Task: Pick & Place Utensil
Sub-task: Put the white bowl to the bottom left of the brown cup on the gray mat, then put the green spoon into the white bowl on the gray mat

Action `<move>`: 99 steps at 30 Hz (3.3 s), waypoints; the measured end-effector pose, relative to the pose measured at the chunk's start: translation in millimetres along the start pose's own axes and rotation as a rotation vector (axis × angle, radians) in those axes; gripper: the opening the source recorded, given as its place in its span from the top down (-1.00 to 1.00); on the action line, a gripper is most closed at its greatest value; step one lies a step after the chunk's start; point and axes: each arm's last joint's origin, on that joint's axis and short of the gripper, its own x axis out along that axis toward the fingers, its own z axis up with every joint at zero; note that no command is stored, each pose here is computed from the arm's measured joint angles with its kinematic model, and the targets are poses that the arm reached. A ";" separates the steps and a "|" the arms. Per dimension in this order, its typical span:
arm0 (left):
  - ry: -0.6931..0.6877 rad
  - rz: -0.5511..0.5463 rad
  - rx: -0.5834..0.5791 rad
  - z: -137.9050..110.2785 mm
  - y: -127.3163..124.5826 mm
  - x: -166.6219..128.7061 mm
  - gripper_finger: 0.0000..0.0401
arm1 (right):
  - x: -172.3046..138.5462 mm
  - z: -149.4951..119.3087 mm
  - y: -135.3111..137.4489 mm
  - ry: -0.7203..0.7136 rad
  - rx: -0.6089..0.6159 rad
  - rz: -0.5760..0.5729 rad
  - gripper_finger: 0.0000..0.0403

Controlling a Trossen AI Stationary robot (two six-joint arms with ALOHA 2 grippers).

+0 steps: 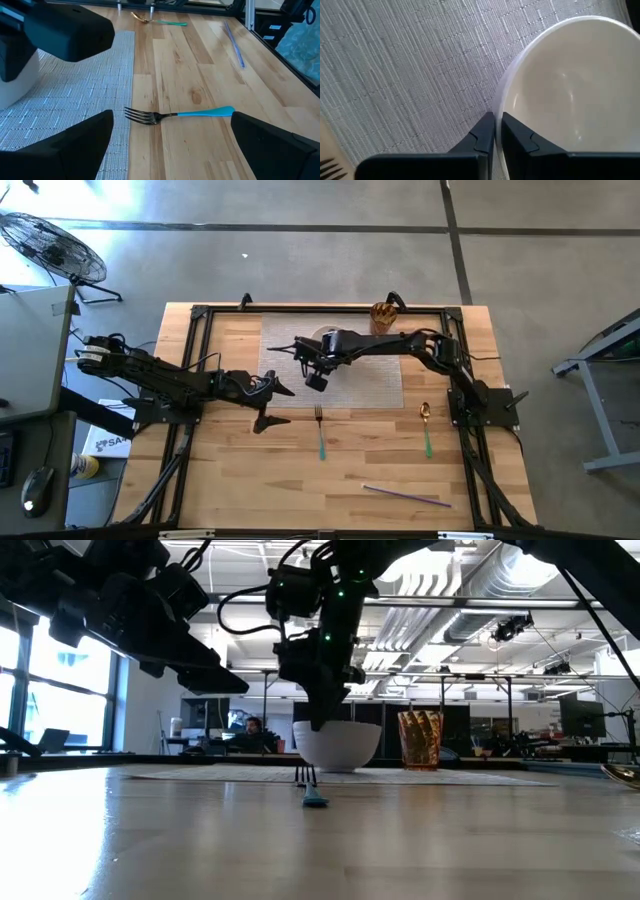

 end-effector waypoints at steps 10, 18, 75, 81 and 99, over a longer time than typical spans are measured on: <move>0.000 0.000 0.000 0.0 0.0 0.0 -0.99 | -0.1 0.0 -0.4 -0.004 -0.001 -0.024 0.64; 0.000 0.000 0.000 0.0 0.0 0.0 -0.99 | -5.8 -0.3 4.0 -0.022 -0.020 -0.036 0.38; 0.045 0.004 -0.003 -4.3 0.3 -0.1 -0.99 | -83.3 -301.4 29.5 0.401 0.797 -0.153 0.27; 0.045 0.004 -0.003 -4.3 0.3 -0.1 -0.99 | -64.2 -320.1 21.7 0.387 0.860 -0.084 0.31; 0.045 0.004 -0.003 -4.2 0.3 -0.1 -0.99 | -53.4 -324.1 21.8 0.377 0.871 -0.032 0.66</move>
